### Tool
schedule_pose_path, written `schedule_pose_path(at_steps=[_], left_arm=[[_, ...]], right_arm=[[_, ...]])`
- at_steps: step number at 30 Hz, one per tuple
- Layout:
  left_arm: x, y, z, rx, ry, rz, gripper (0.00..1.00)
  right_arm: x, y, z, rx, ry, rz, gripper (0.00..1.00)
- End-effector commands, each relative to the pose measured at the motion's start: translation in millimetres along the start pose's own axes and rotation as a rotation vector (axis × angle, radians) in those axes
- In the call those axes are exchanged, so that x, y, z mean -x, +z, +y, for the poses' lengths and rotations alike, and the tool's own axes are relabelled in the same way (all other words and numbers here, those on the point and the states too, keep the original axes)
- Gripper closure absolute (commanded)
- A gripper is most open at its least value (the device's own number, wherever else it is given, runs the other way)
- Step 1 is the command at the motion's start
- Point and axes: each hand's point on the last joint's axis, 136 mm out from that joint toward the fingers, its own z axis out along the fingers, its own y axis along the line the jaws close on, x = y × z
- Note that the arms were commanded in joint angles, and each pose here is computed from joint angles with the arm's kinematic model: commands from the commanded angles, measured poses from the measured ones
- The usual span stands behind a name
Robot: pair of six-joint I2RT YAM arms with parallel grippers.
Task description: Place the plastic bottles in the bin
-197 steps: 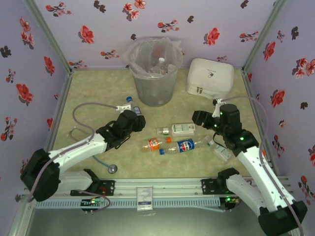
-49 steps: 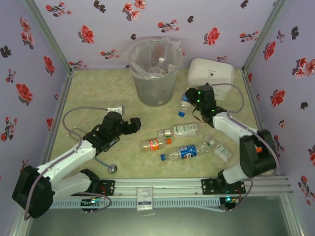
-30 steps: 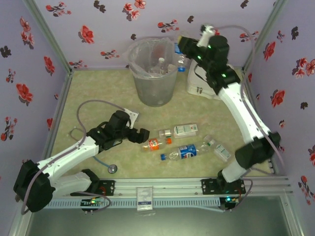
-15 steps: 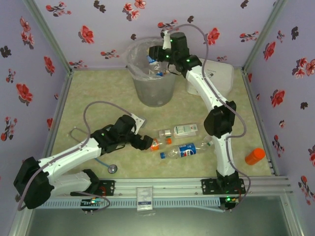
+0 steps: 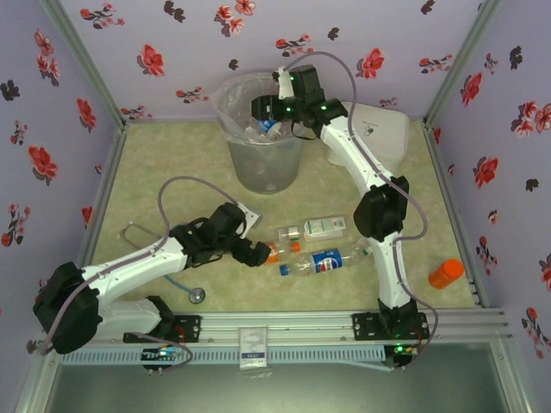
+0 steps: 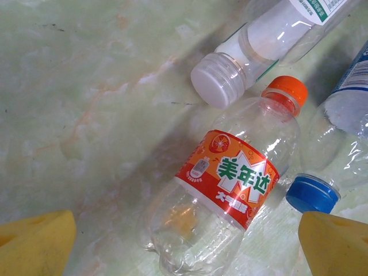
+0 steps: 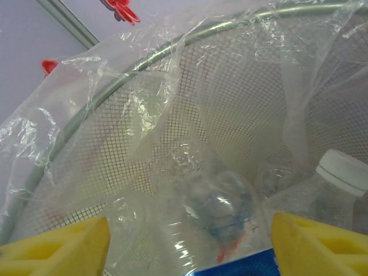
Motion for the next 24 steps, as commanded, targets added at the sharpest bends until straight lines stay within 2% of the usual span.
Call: schedule_pose_path(at_steps=[1, 9, 13, 17, 24], left_arm=[[6.0, 0.0, -1.6, 0.011, 0.035, -0.016, 0.0], [4.1, 11.7, -4.9, 0.009, 0.073, 0.013, 0.0], [-0.2, 20.0, -8.3, 0.009, 0.104, 0.052, 0.0], [-4.0, 27.9, -11.2, 0.011, 0.149, 0.098, 0.0], [-17.6, 45.4, -15.6, 0.014, 0.215, 0.204, 0.04]], right_arm=[[27.4, -33.6, 18.6, -0.008, -0.057, -0.064, 0.22], [68.4, -116.2, 33.3, -0.047, -0.1, -0.188, 0.19], [67.1, -159.7, 32.7, -0.073, -0.08, -0.223, 0.19], [44.9, -204.7, 15.8, -0.104, -0.008, -0.27, 0.18], [-36.4, -261.8, -33.7, -0.256, 0.104, -0.274, 0.18]])
